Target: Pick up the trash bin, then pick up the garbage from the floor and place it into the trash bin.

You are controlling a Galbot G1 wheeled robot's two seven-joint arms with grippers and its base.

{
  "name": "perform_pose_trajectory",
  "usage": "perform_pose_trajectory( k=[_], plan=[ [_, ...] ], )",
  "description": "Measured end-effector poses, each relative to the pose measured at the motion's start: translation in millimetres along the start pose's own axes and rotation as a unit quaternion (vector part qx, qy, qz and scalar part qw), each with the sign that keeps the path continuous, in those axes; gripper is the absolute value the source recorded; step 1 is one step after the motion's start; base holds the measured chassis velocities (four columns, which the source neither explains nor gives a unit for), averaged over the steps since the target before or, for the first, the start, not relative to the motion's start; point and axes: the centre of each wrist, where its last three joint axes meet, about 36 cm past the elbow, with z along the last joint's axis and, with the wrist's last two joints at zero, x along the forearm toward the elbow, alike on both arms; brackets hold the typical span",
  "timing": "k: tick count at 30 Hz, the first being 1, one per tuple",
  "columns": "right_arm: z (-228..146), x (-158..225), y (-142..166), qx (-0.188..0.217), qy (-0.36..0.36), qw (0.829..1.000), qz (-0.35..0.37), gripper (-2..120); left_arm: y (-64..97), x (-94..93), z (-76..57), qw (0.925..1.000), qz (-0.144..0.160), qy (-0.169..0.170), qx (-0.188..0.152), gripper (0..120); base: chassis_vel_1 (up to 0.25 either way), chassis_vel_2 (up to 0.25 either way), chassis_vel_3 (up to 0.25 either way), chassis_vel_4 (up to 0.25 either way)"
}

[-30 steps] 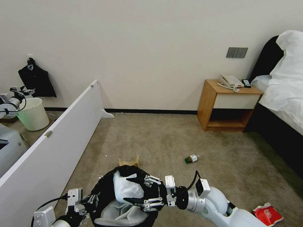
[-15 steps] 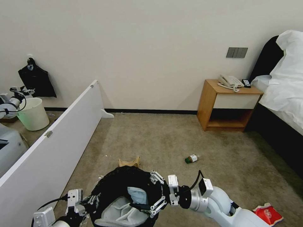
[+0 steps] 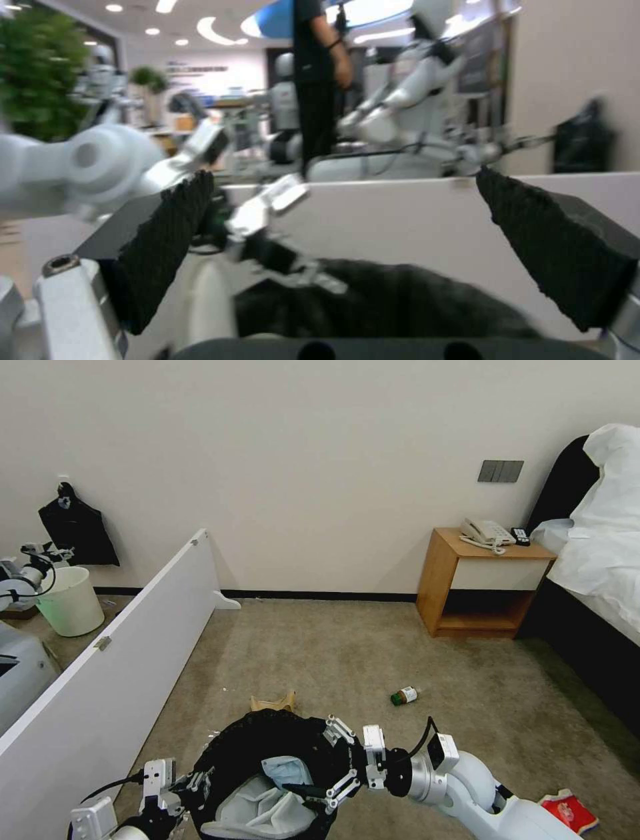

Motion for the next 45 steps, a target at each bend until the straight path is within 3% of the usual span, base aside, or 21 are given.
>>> perform_pose_trajectory(
  k=[2,3,7,9,10,12,13,15,16,18,19,21,24,25,27,32,37,45],
  plan=[
    [-10.1,27.1,-0.8,0.027,-0.003,0.998,0.065,100,1.7,-1.7,0.6,1.0,0.005,0.004,-0.003,4,0.0,0.0,0.0,0.0],
    [-10.1,27.1,-0.8,0.027,-0.003,0.998,0.065,100,1.7,-1.7,0.6,1.0,0.005,0.004,-0.003,4,0.0,0.0,0.0,0.0],
    [-21.3,71.6,10.1,0.057,0.001,0.981,0.185,100,3.5,-3.4,0.2,0.9998,0.013,0.007,-0.012,4,0.0,0.0,0.0,0.0],
    [-30.3,107.5,30.3,0.085,0.019,0.956,0.28,100,4.4,-5.9,-3.1,0.9996,0.018,0.005,-0.021,4,0.0,0.0,0.0,0.0],
    [-30.3,107.5,30.3,0.085,0.019,0.956,0.28,100,4.4,-5.9,-3.1,0.9996,0.018,0.005,-0.021,4,0.0,0.0,0.0,0.0],
    [-39.4,130.6,48.1,0.111,0.04,0.93,0.348,100,4.5,-9.1,-6.3,0.9994,0.025,0.003,-0.024,4,0.0,0.0,0.0,0.0],
    [-39.4,130.6,48.1,0.111,0.04,0.93,0.348,100,4.5,-9.1,-6.3,0.9994,0.025,0.003,-0.024,4,0.0,0.0,0.0,0.0],
    [-46.7,153.7,73.9,0.134,0.059,0.888,0.435,100,5.1,-14.4,-8.5,0.999,0.032,0.003,-0.03,4,0.0,0.0,0.0,0.0],
    [-46.7,153.7,73.9,0.134,0.059,0.888,0.435,100,5.1,-14.4,-8.5,0.999,0.032,0.003,-0.03,4,0.0,0.0,0.0,0.0],
    [-45.9,172.9,106.6,0.144,0.079,0.847,0.505,100,6.1,-20.7,-10.3,0.9986,0.038,0.003,-0.036,4,0.0,0.0,0.0,0.0],
    [-45.9,172.9,106.6,0.144,0.079,0.847,0.505,100,6.1,-20.7,-10.3,0.9986,0.038,0.003,-0.036,4,0.0,0.0,0.0,0.0],
    [-38.5,183.2,133.7,0.141,0.09,0.821,0.546,100,6.3,-25.0,-9.6,0.9984,0.044,0.002,-0.036,4,0.0,0.0,0.0,0.0],
    [-34.4,188.9,147.1,0.136,0.092,0.807,0.567,100,6.6,-26.7,-8.0,0.9983,0.045,0.003,-0.037,4,0.0,0.0,0.0,0.0],
    [-28.5,200.5,164.5,0.132,0.098,0.79,0.591,100,7.4,-27.5,-4.9,0.9983,0.044,0.003,-0.039,4,0.0,0.0,0.0,0.0],
    [-25.0,207.2,172.4,0.132,0.1,0.783,0.599,100,7.9,-27.3,-2.1,0.9983,0.043,0.004,-0.04,4,0.0,0.0,0.0,0.0],
    [-16.3,229.7,203.9,0.135,0.107,0.742,0.648,100,10.3,-27.4,11.5,0.9984,0.036,0.005,-0.043,4,0.0,0.0,0.0,0.0],
    [1.3,239.7,220.9,0.108,0.099,0.73,0.667,100,14.1,-27.8,16.3,0.9986,0.028,0.002,-0.044,4,0.0,0.0,0.0,0.0],
    [24.7,244.3,235.0,0.078,0.095,0.734,0.668,100,21.3,-29.3,19.9,0.9988,0.018,-0.003,-0.046,4,0.0,0.0,0.0,0.0]
  ],
)
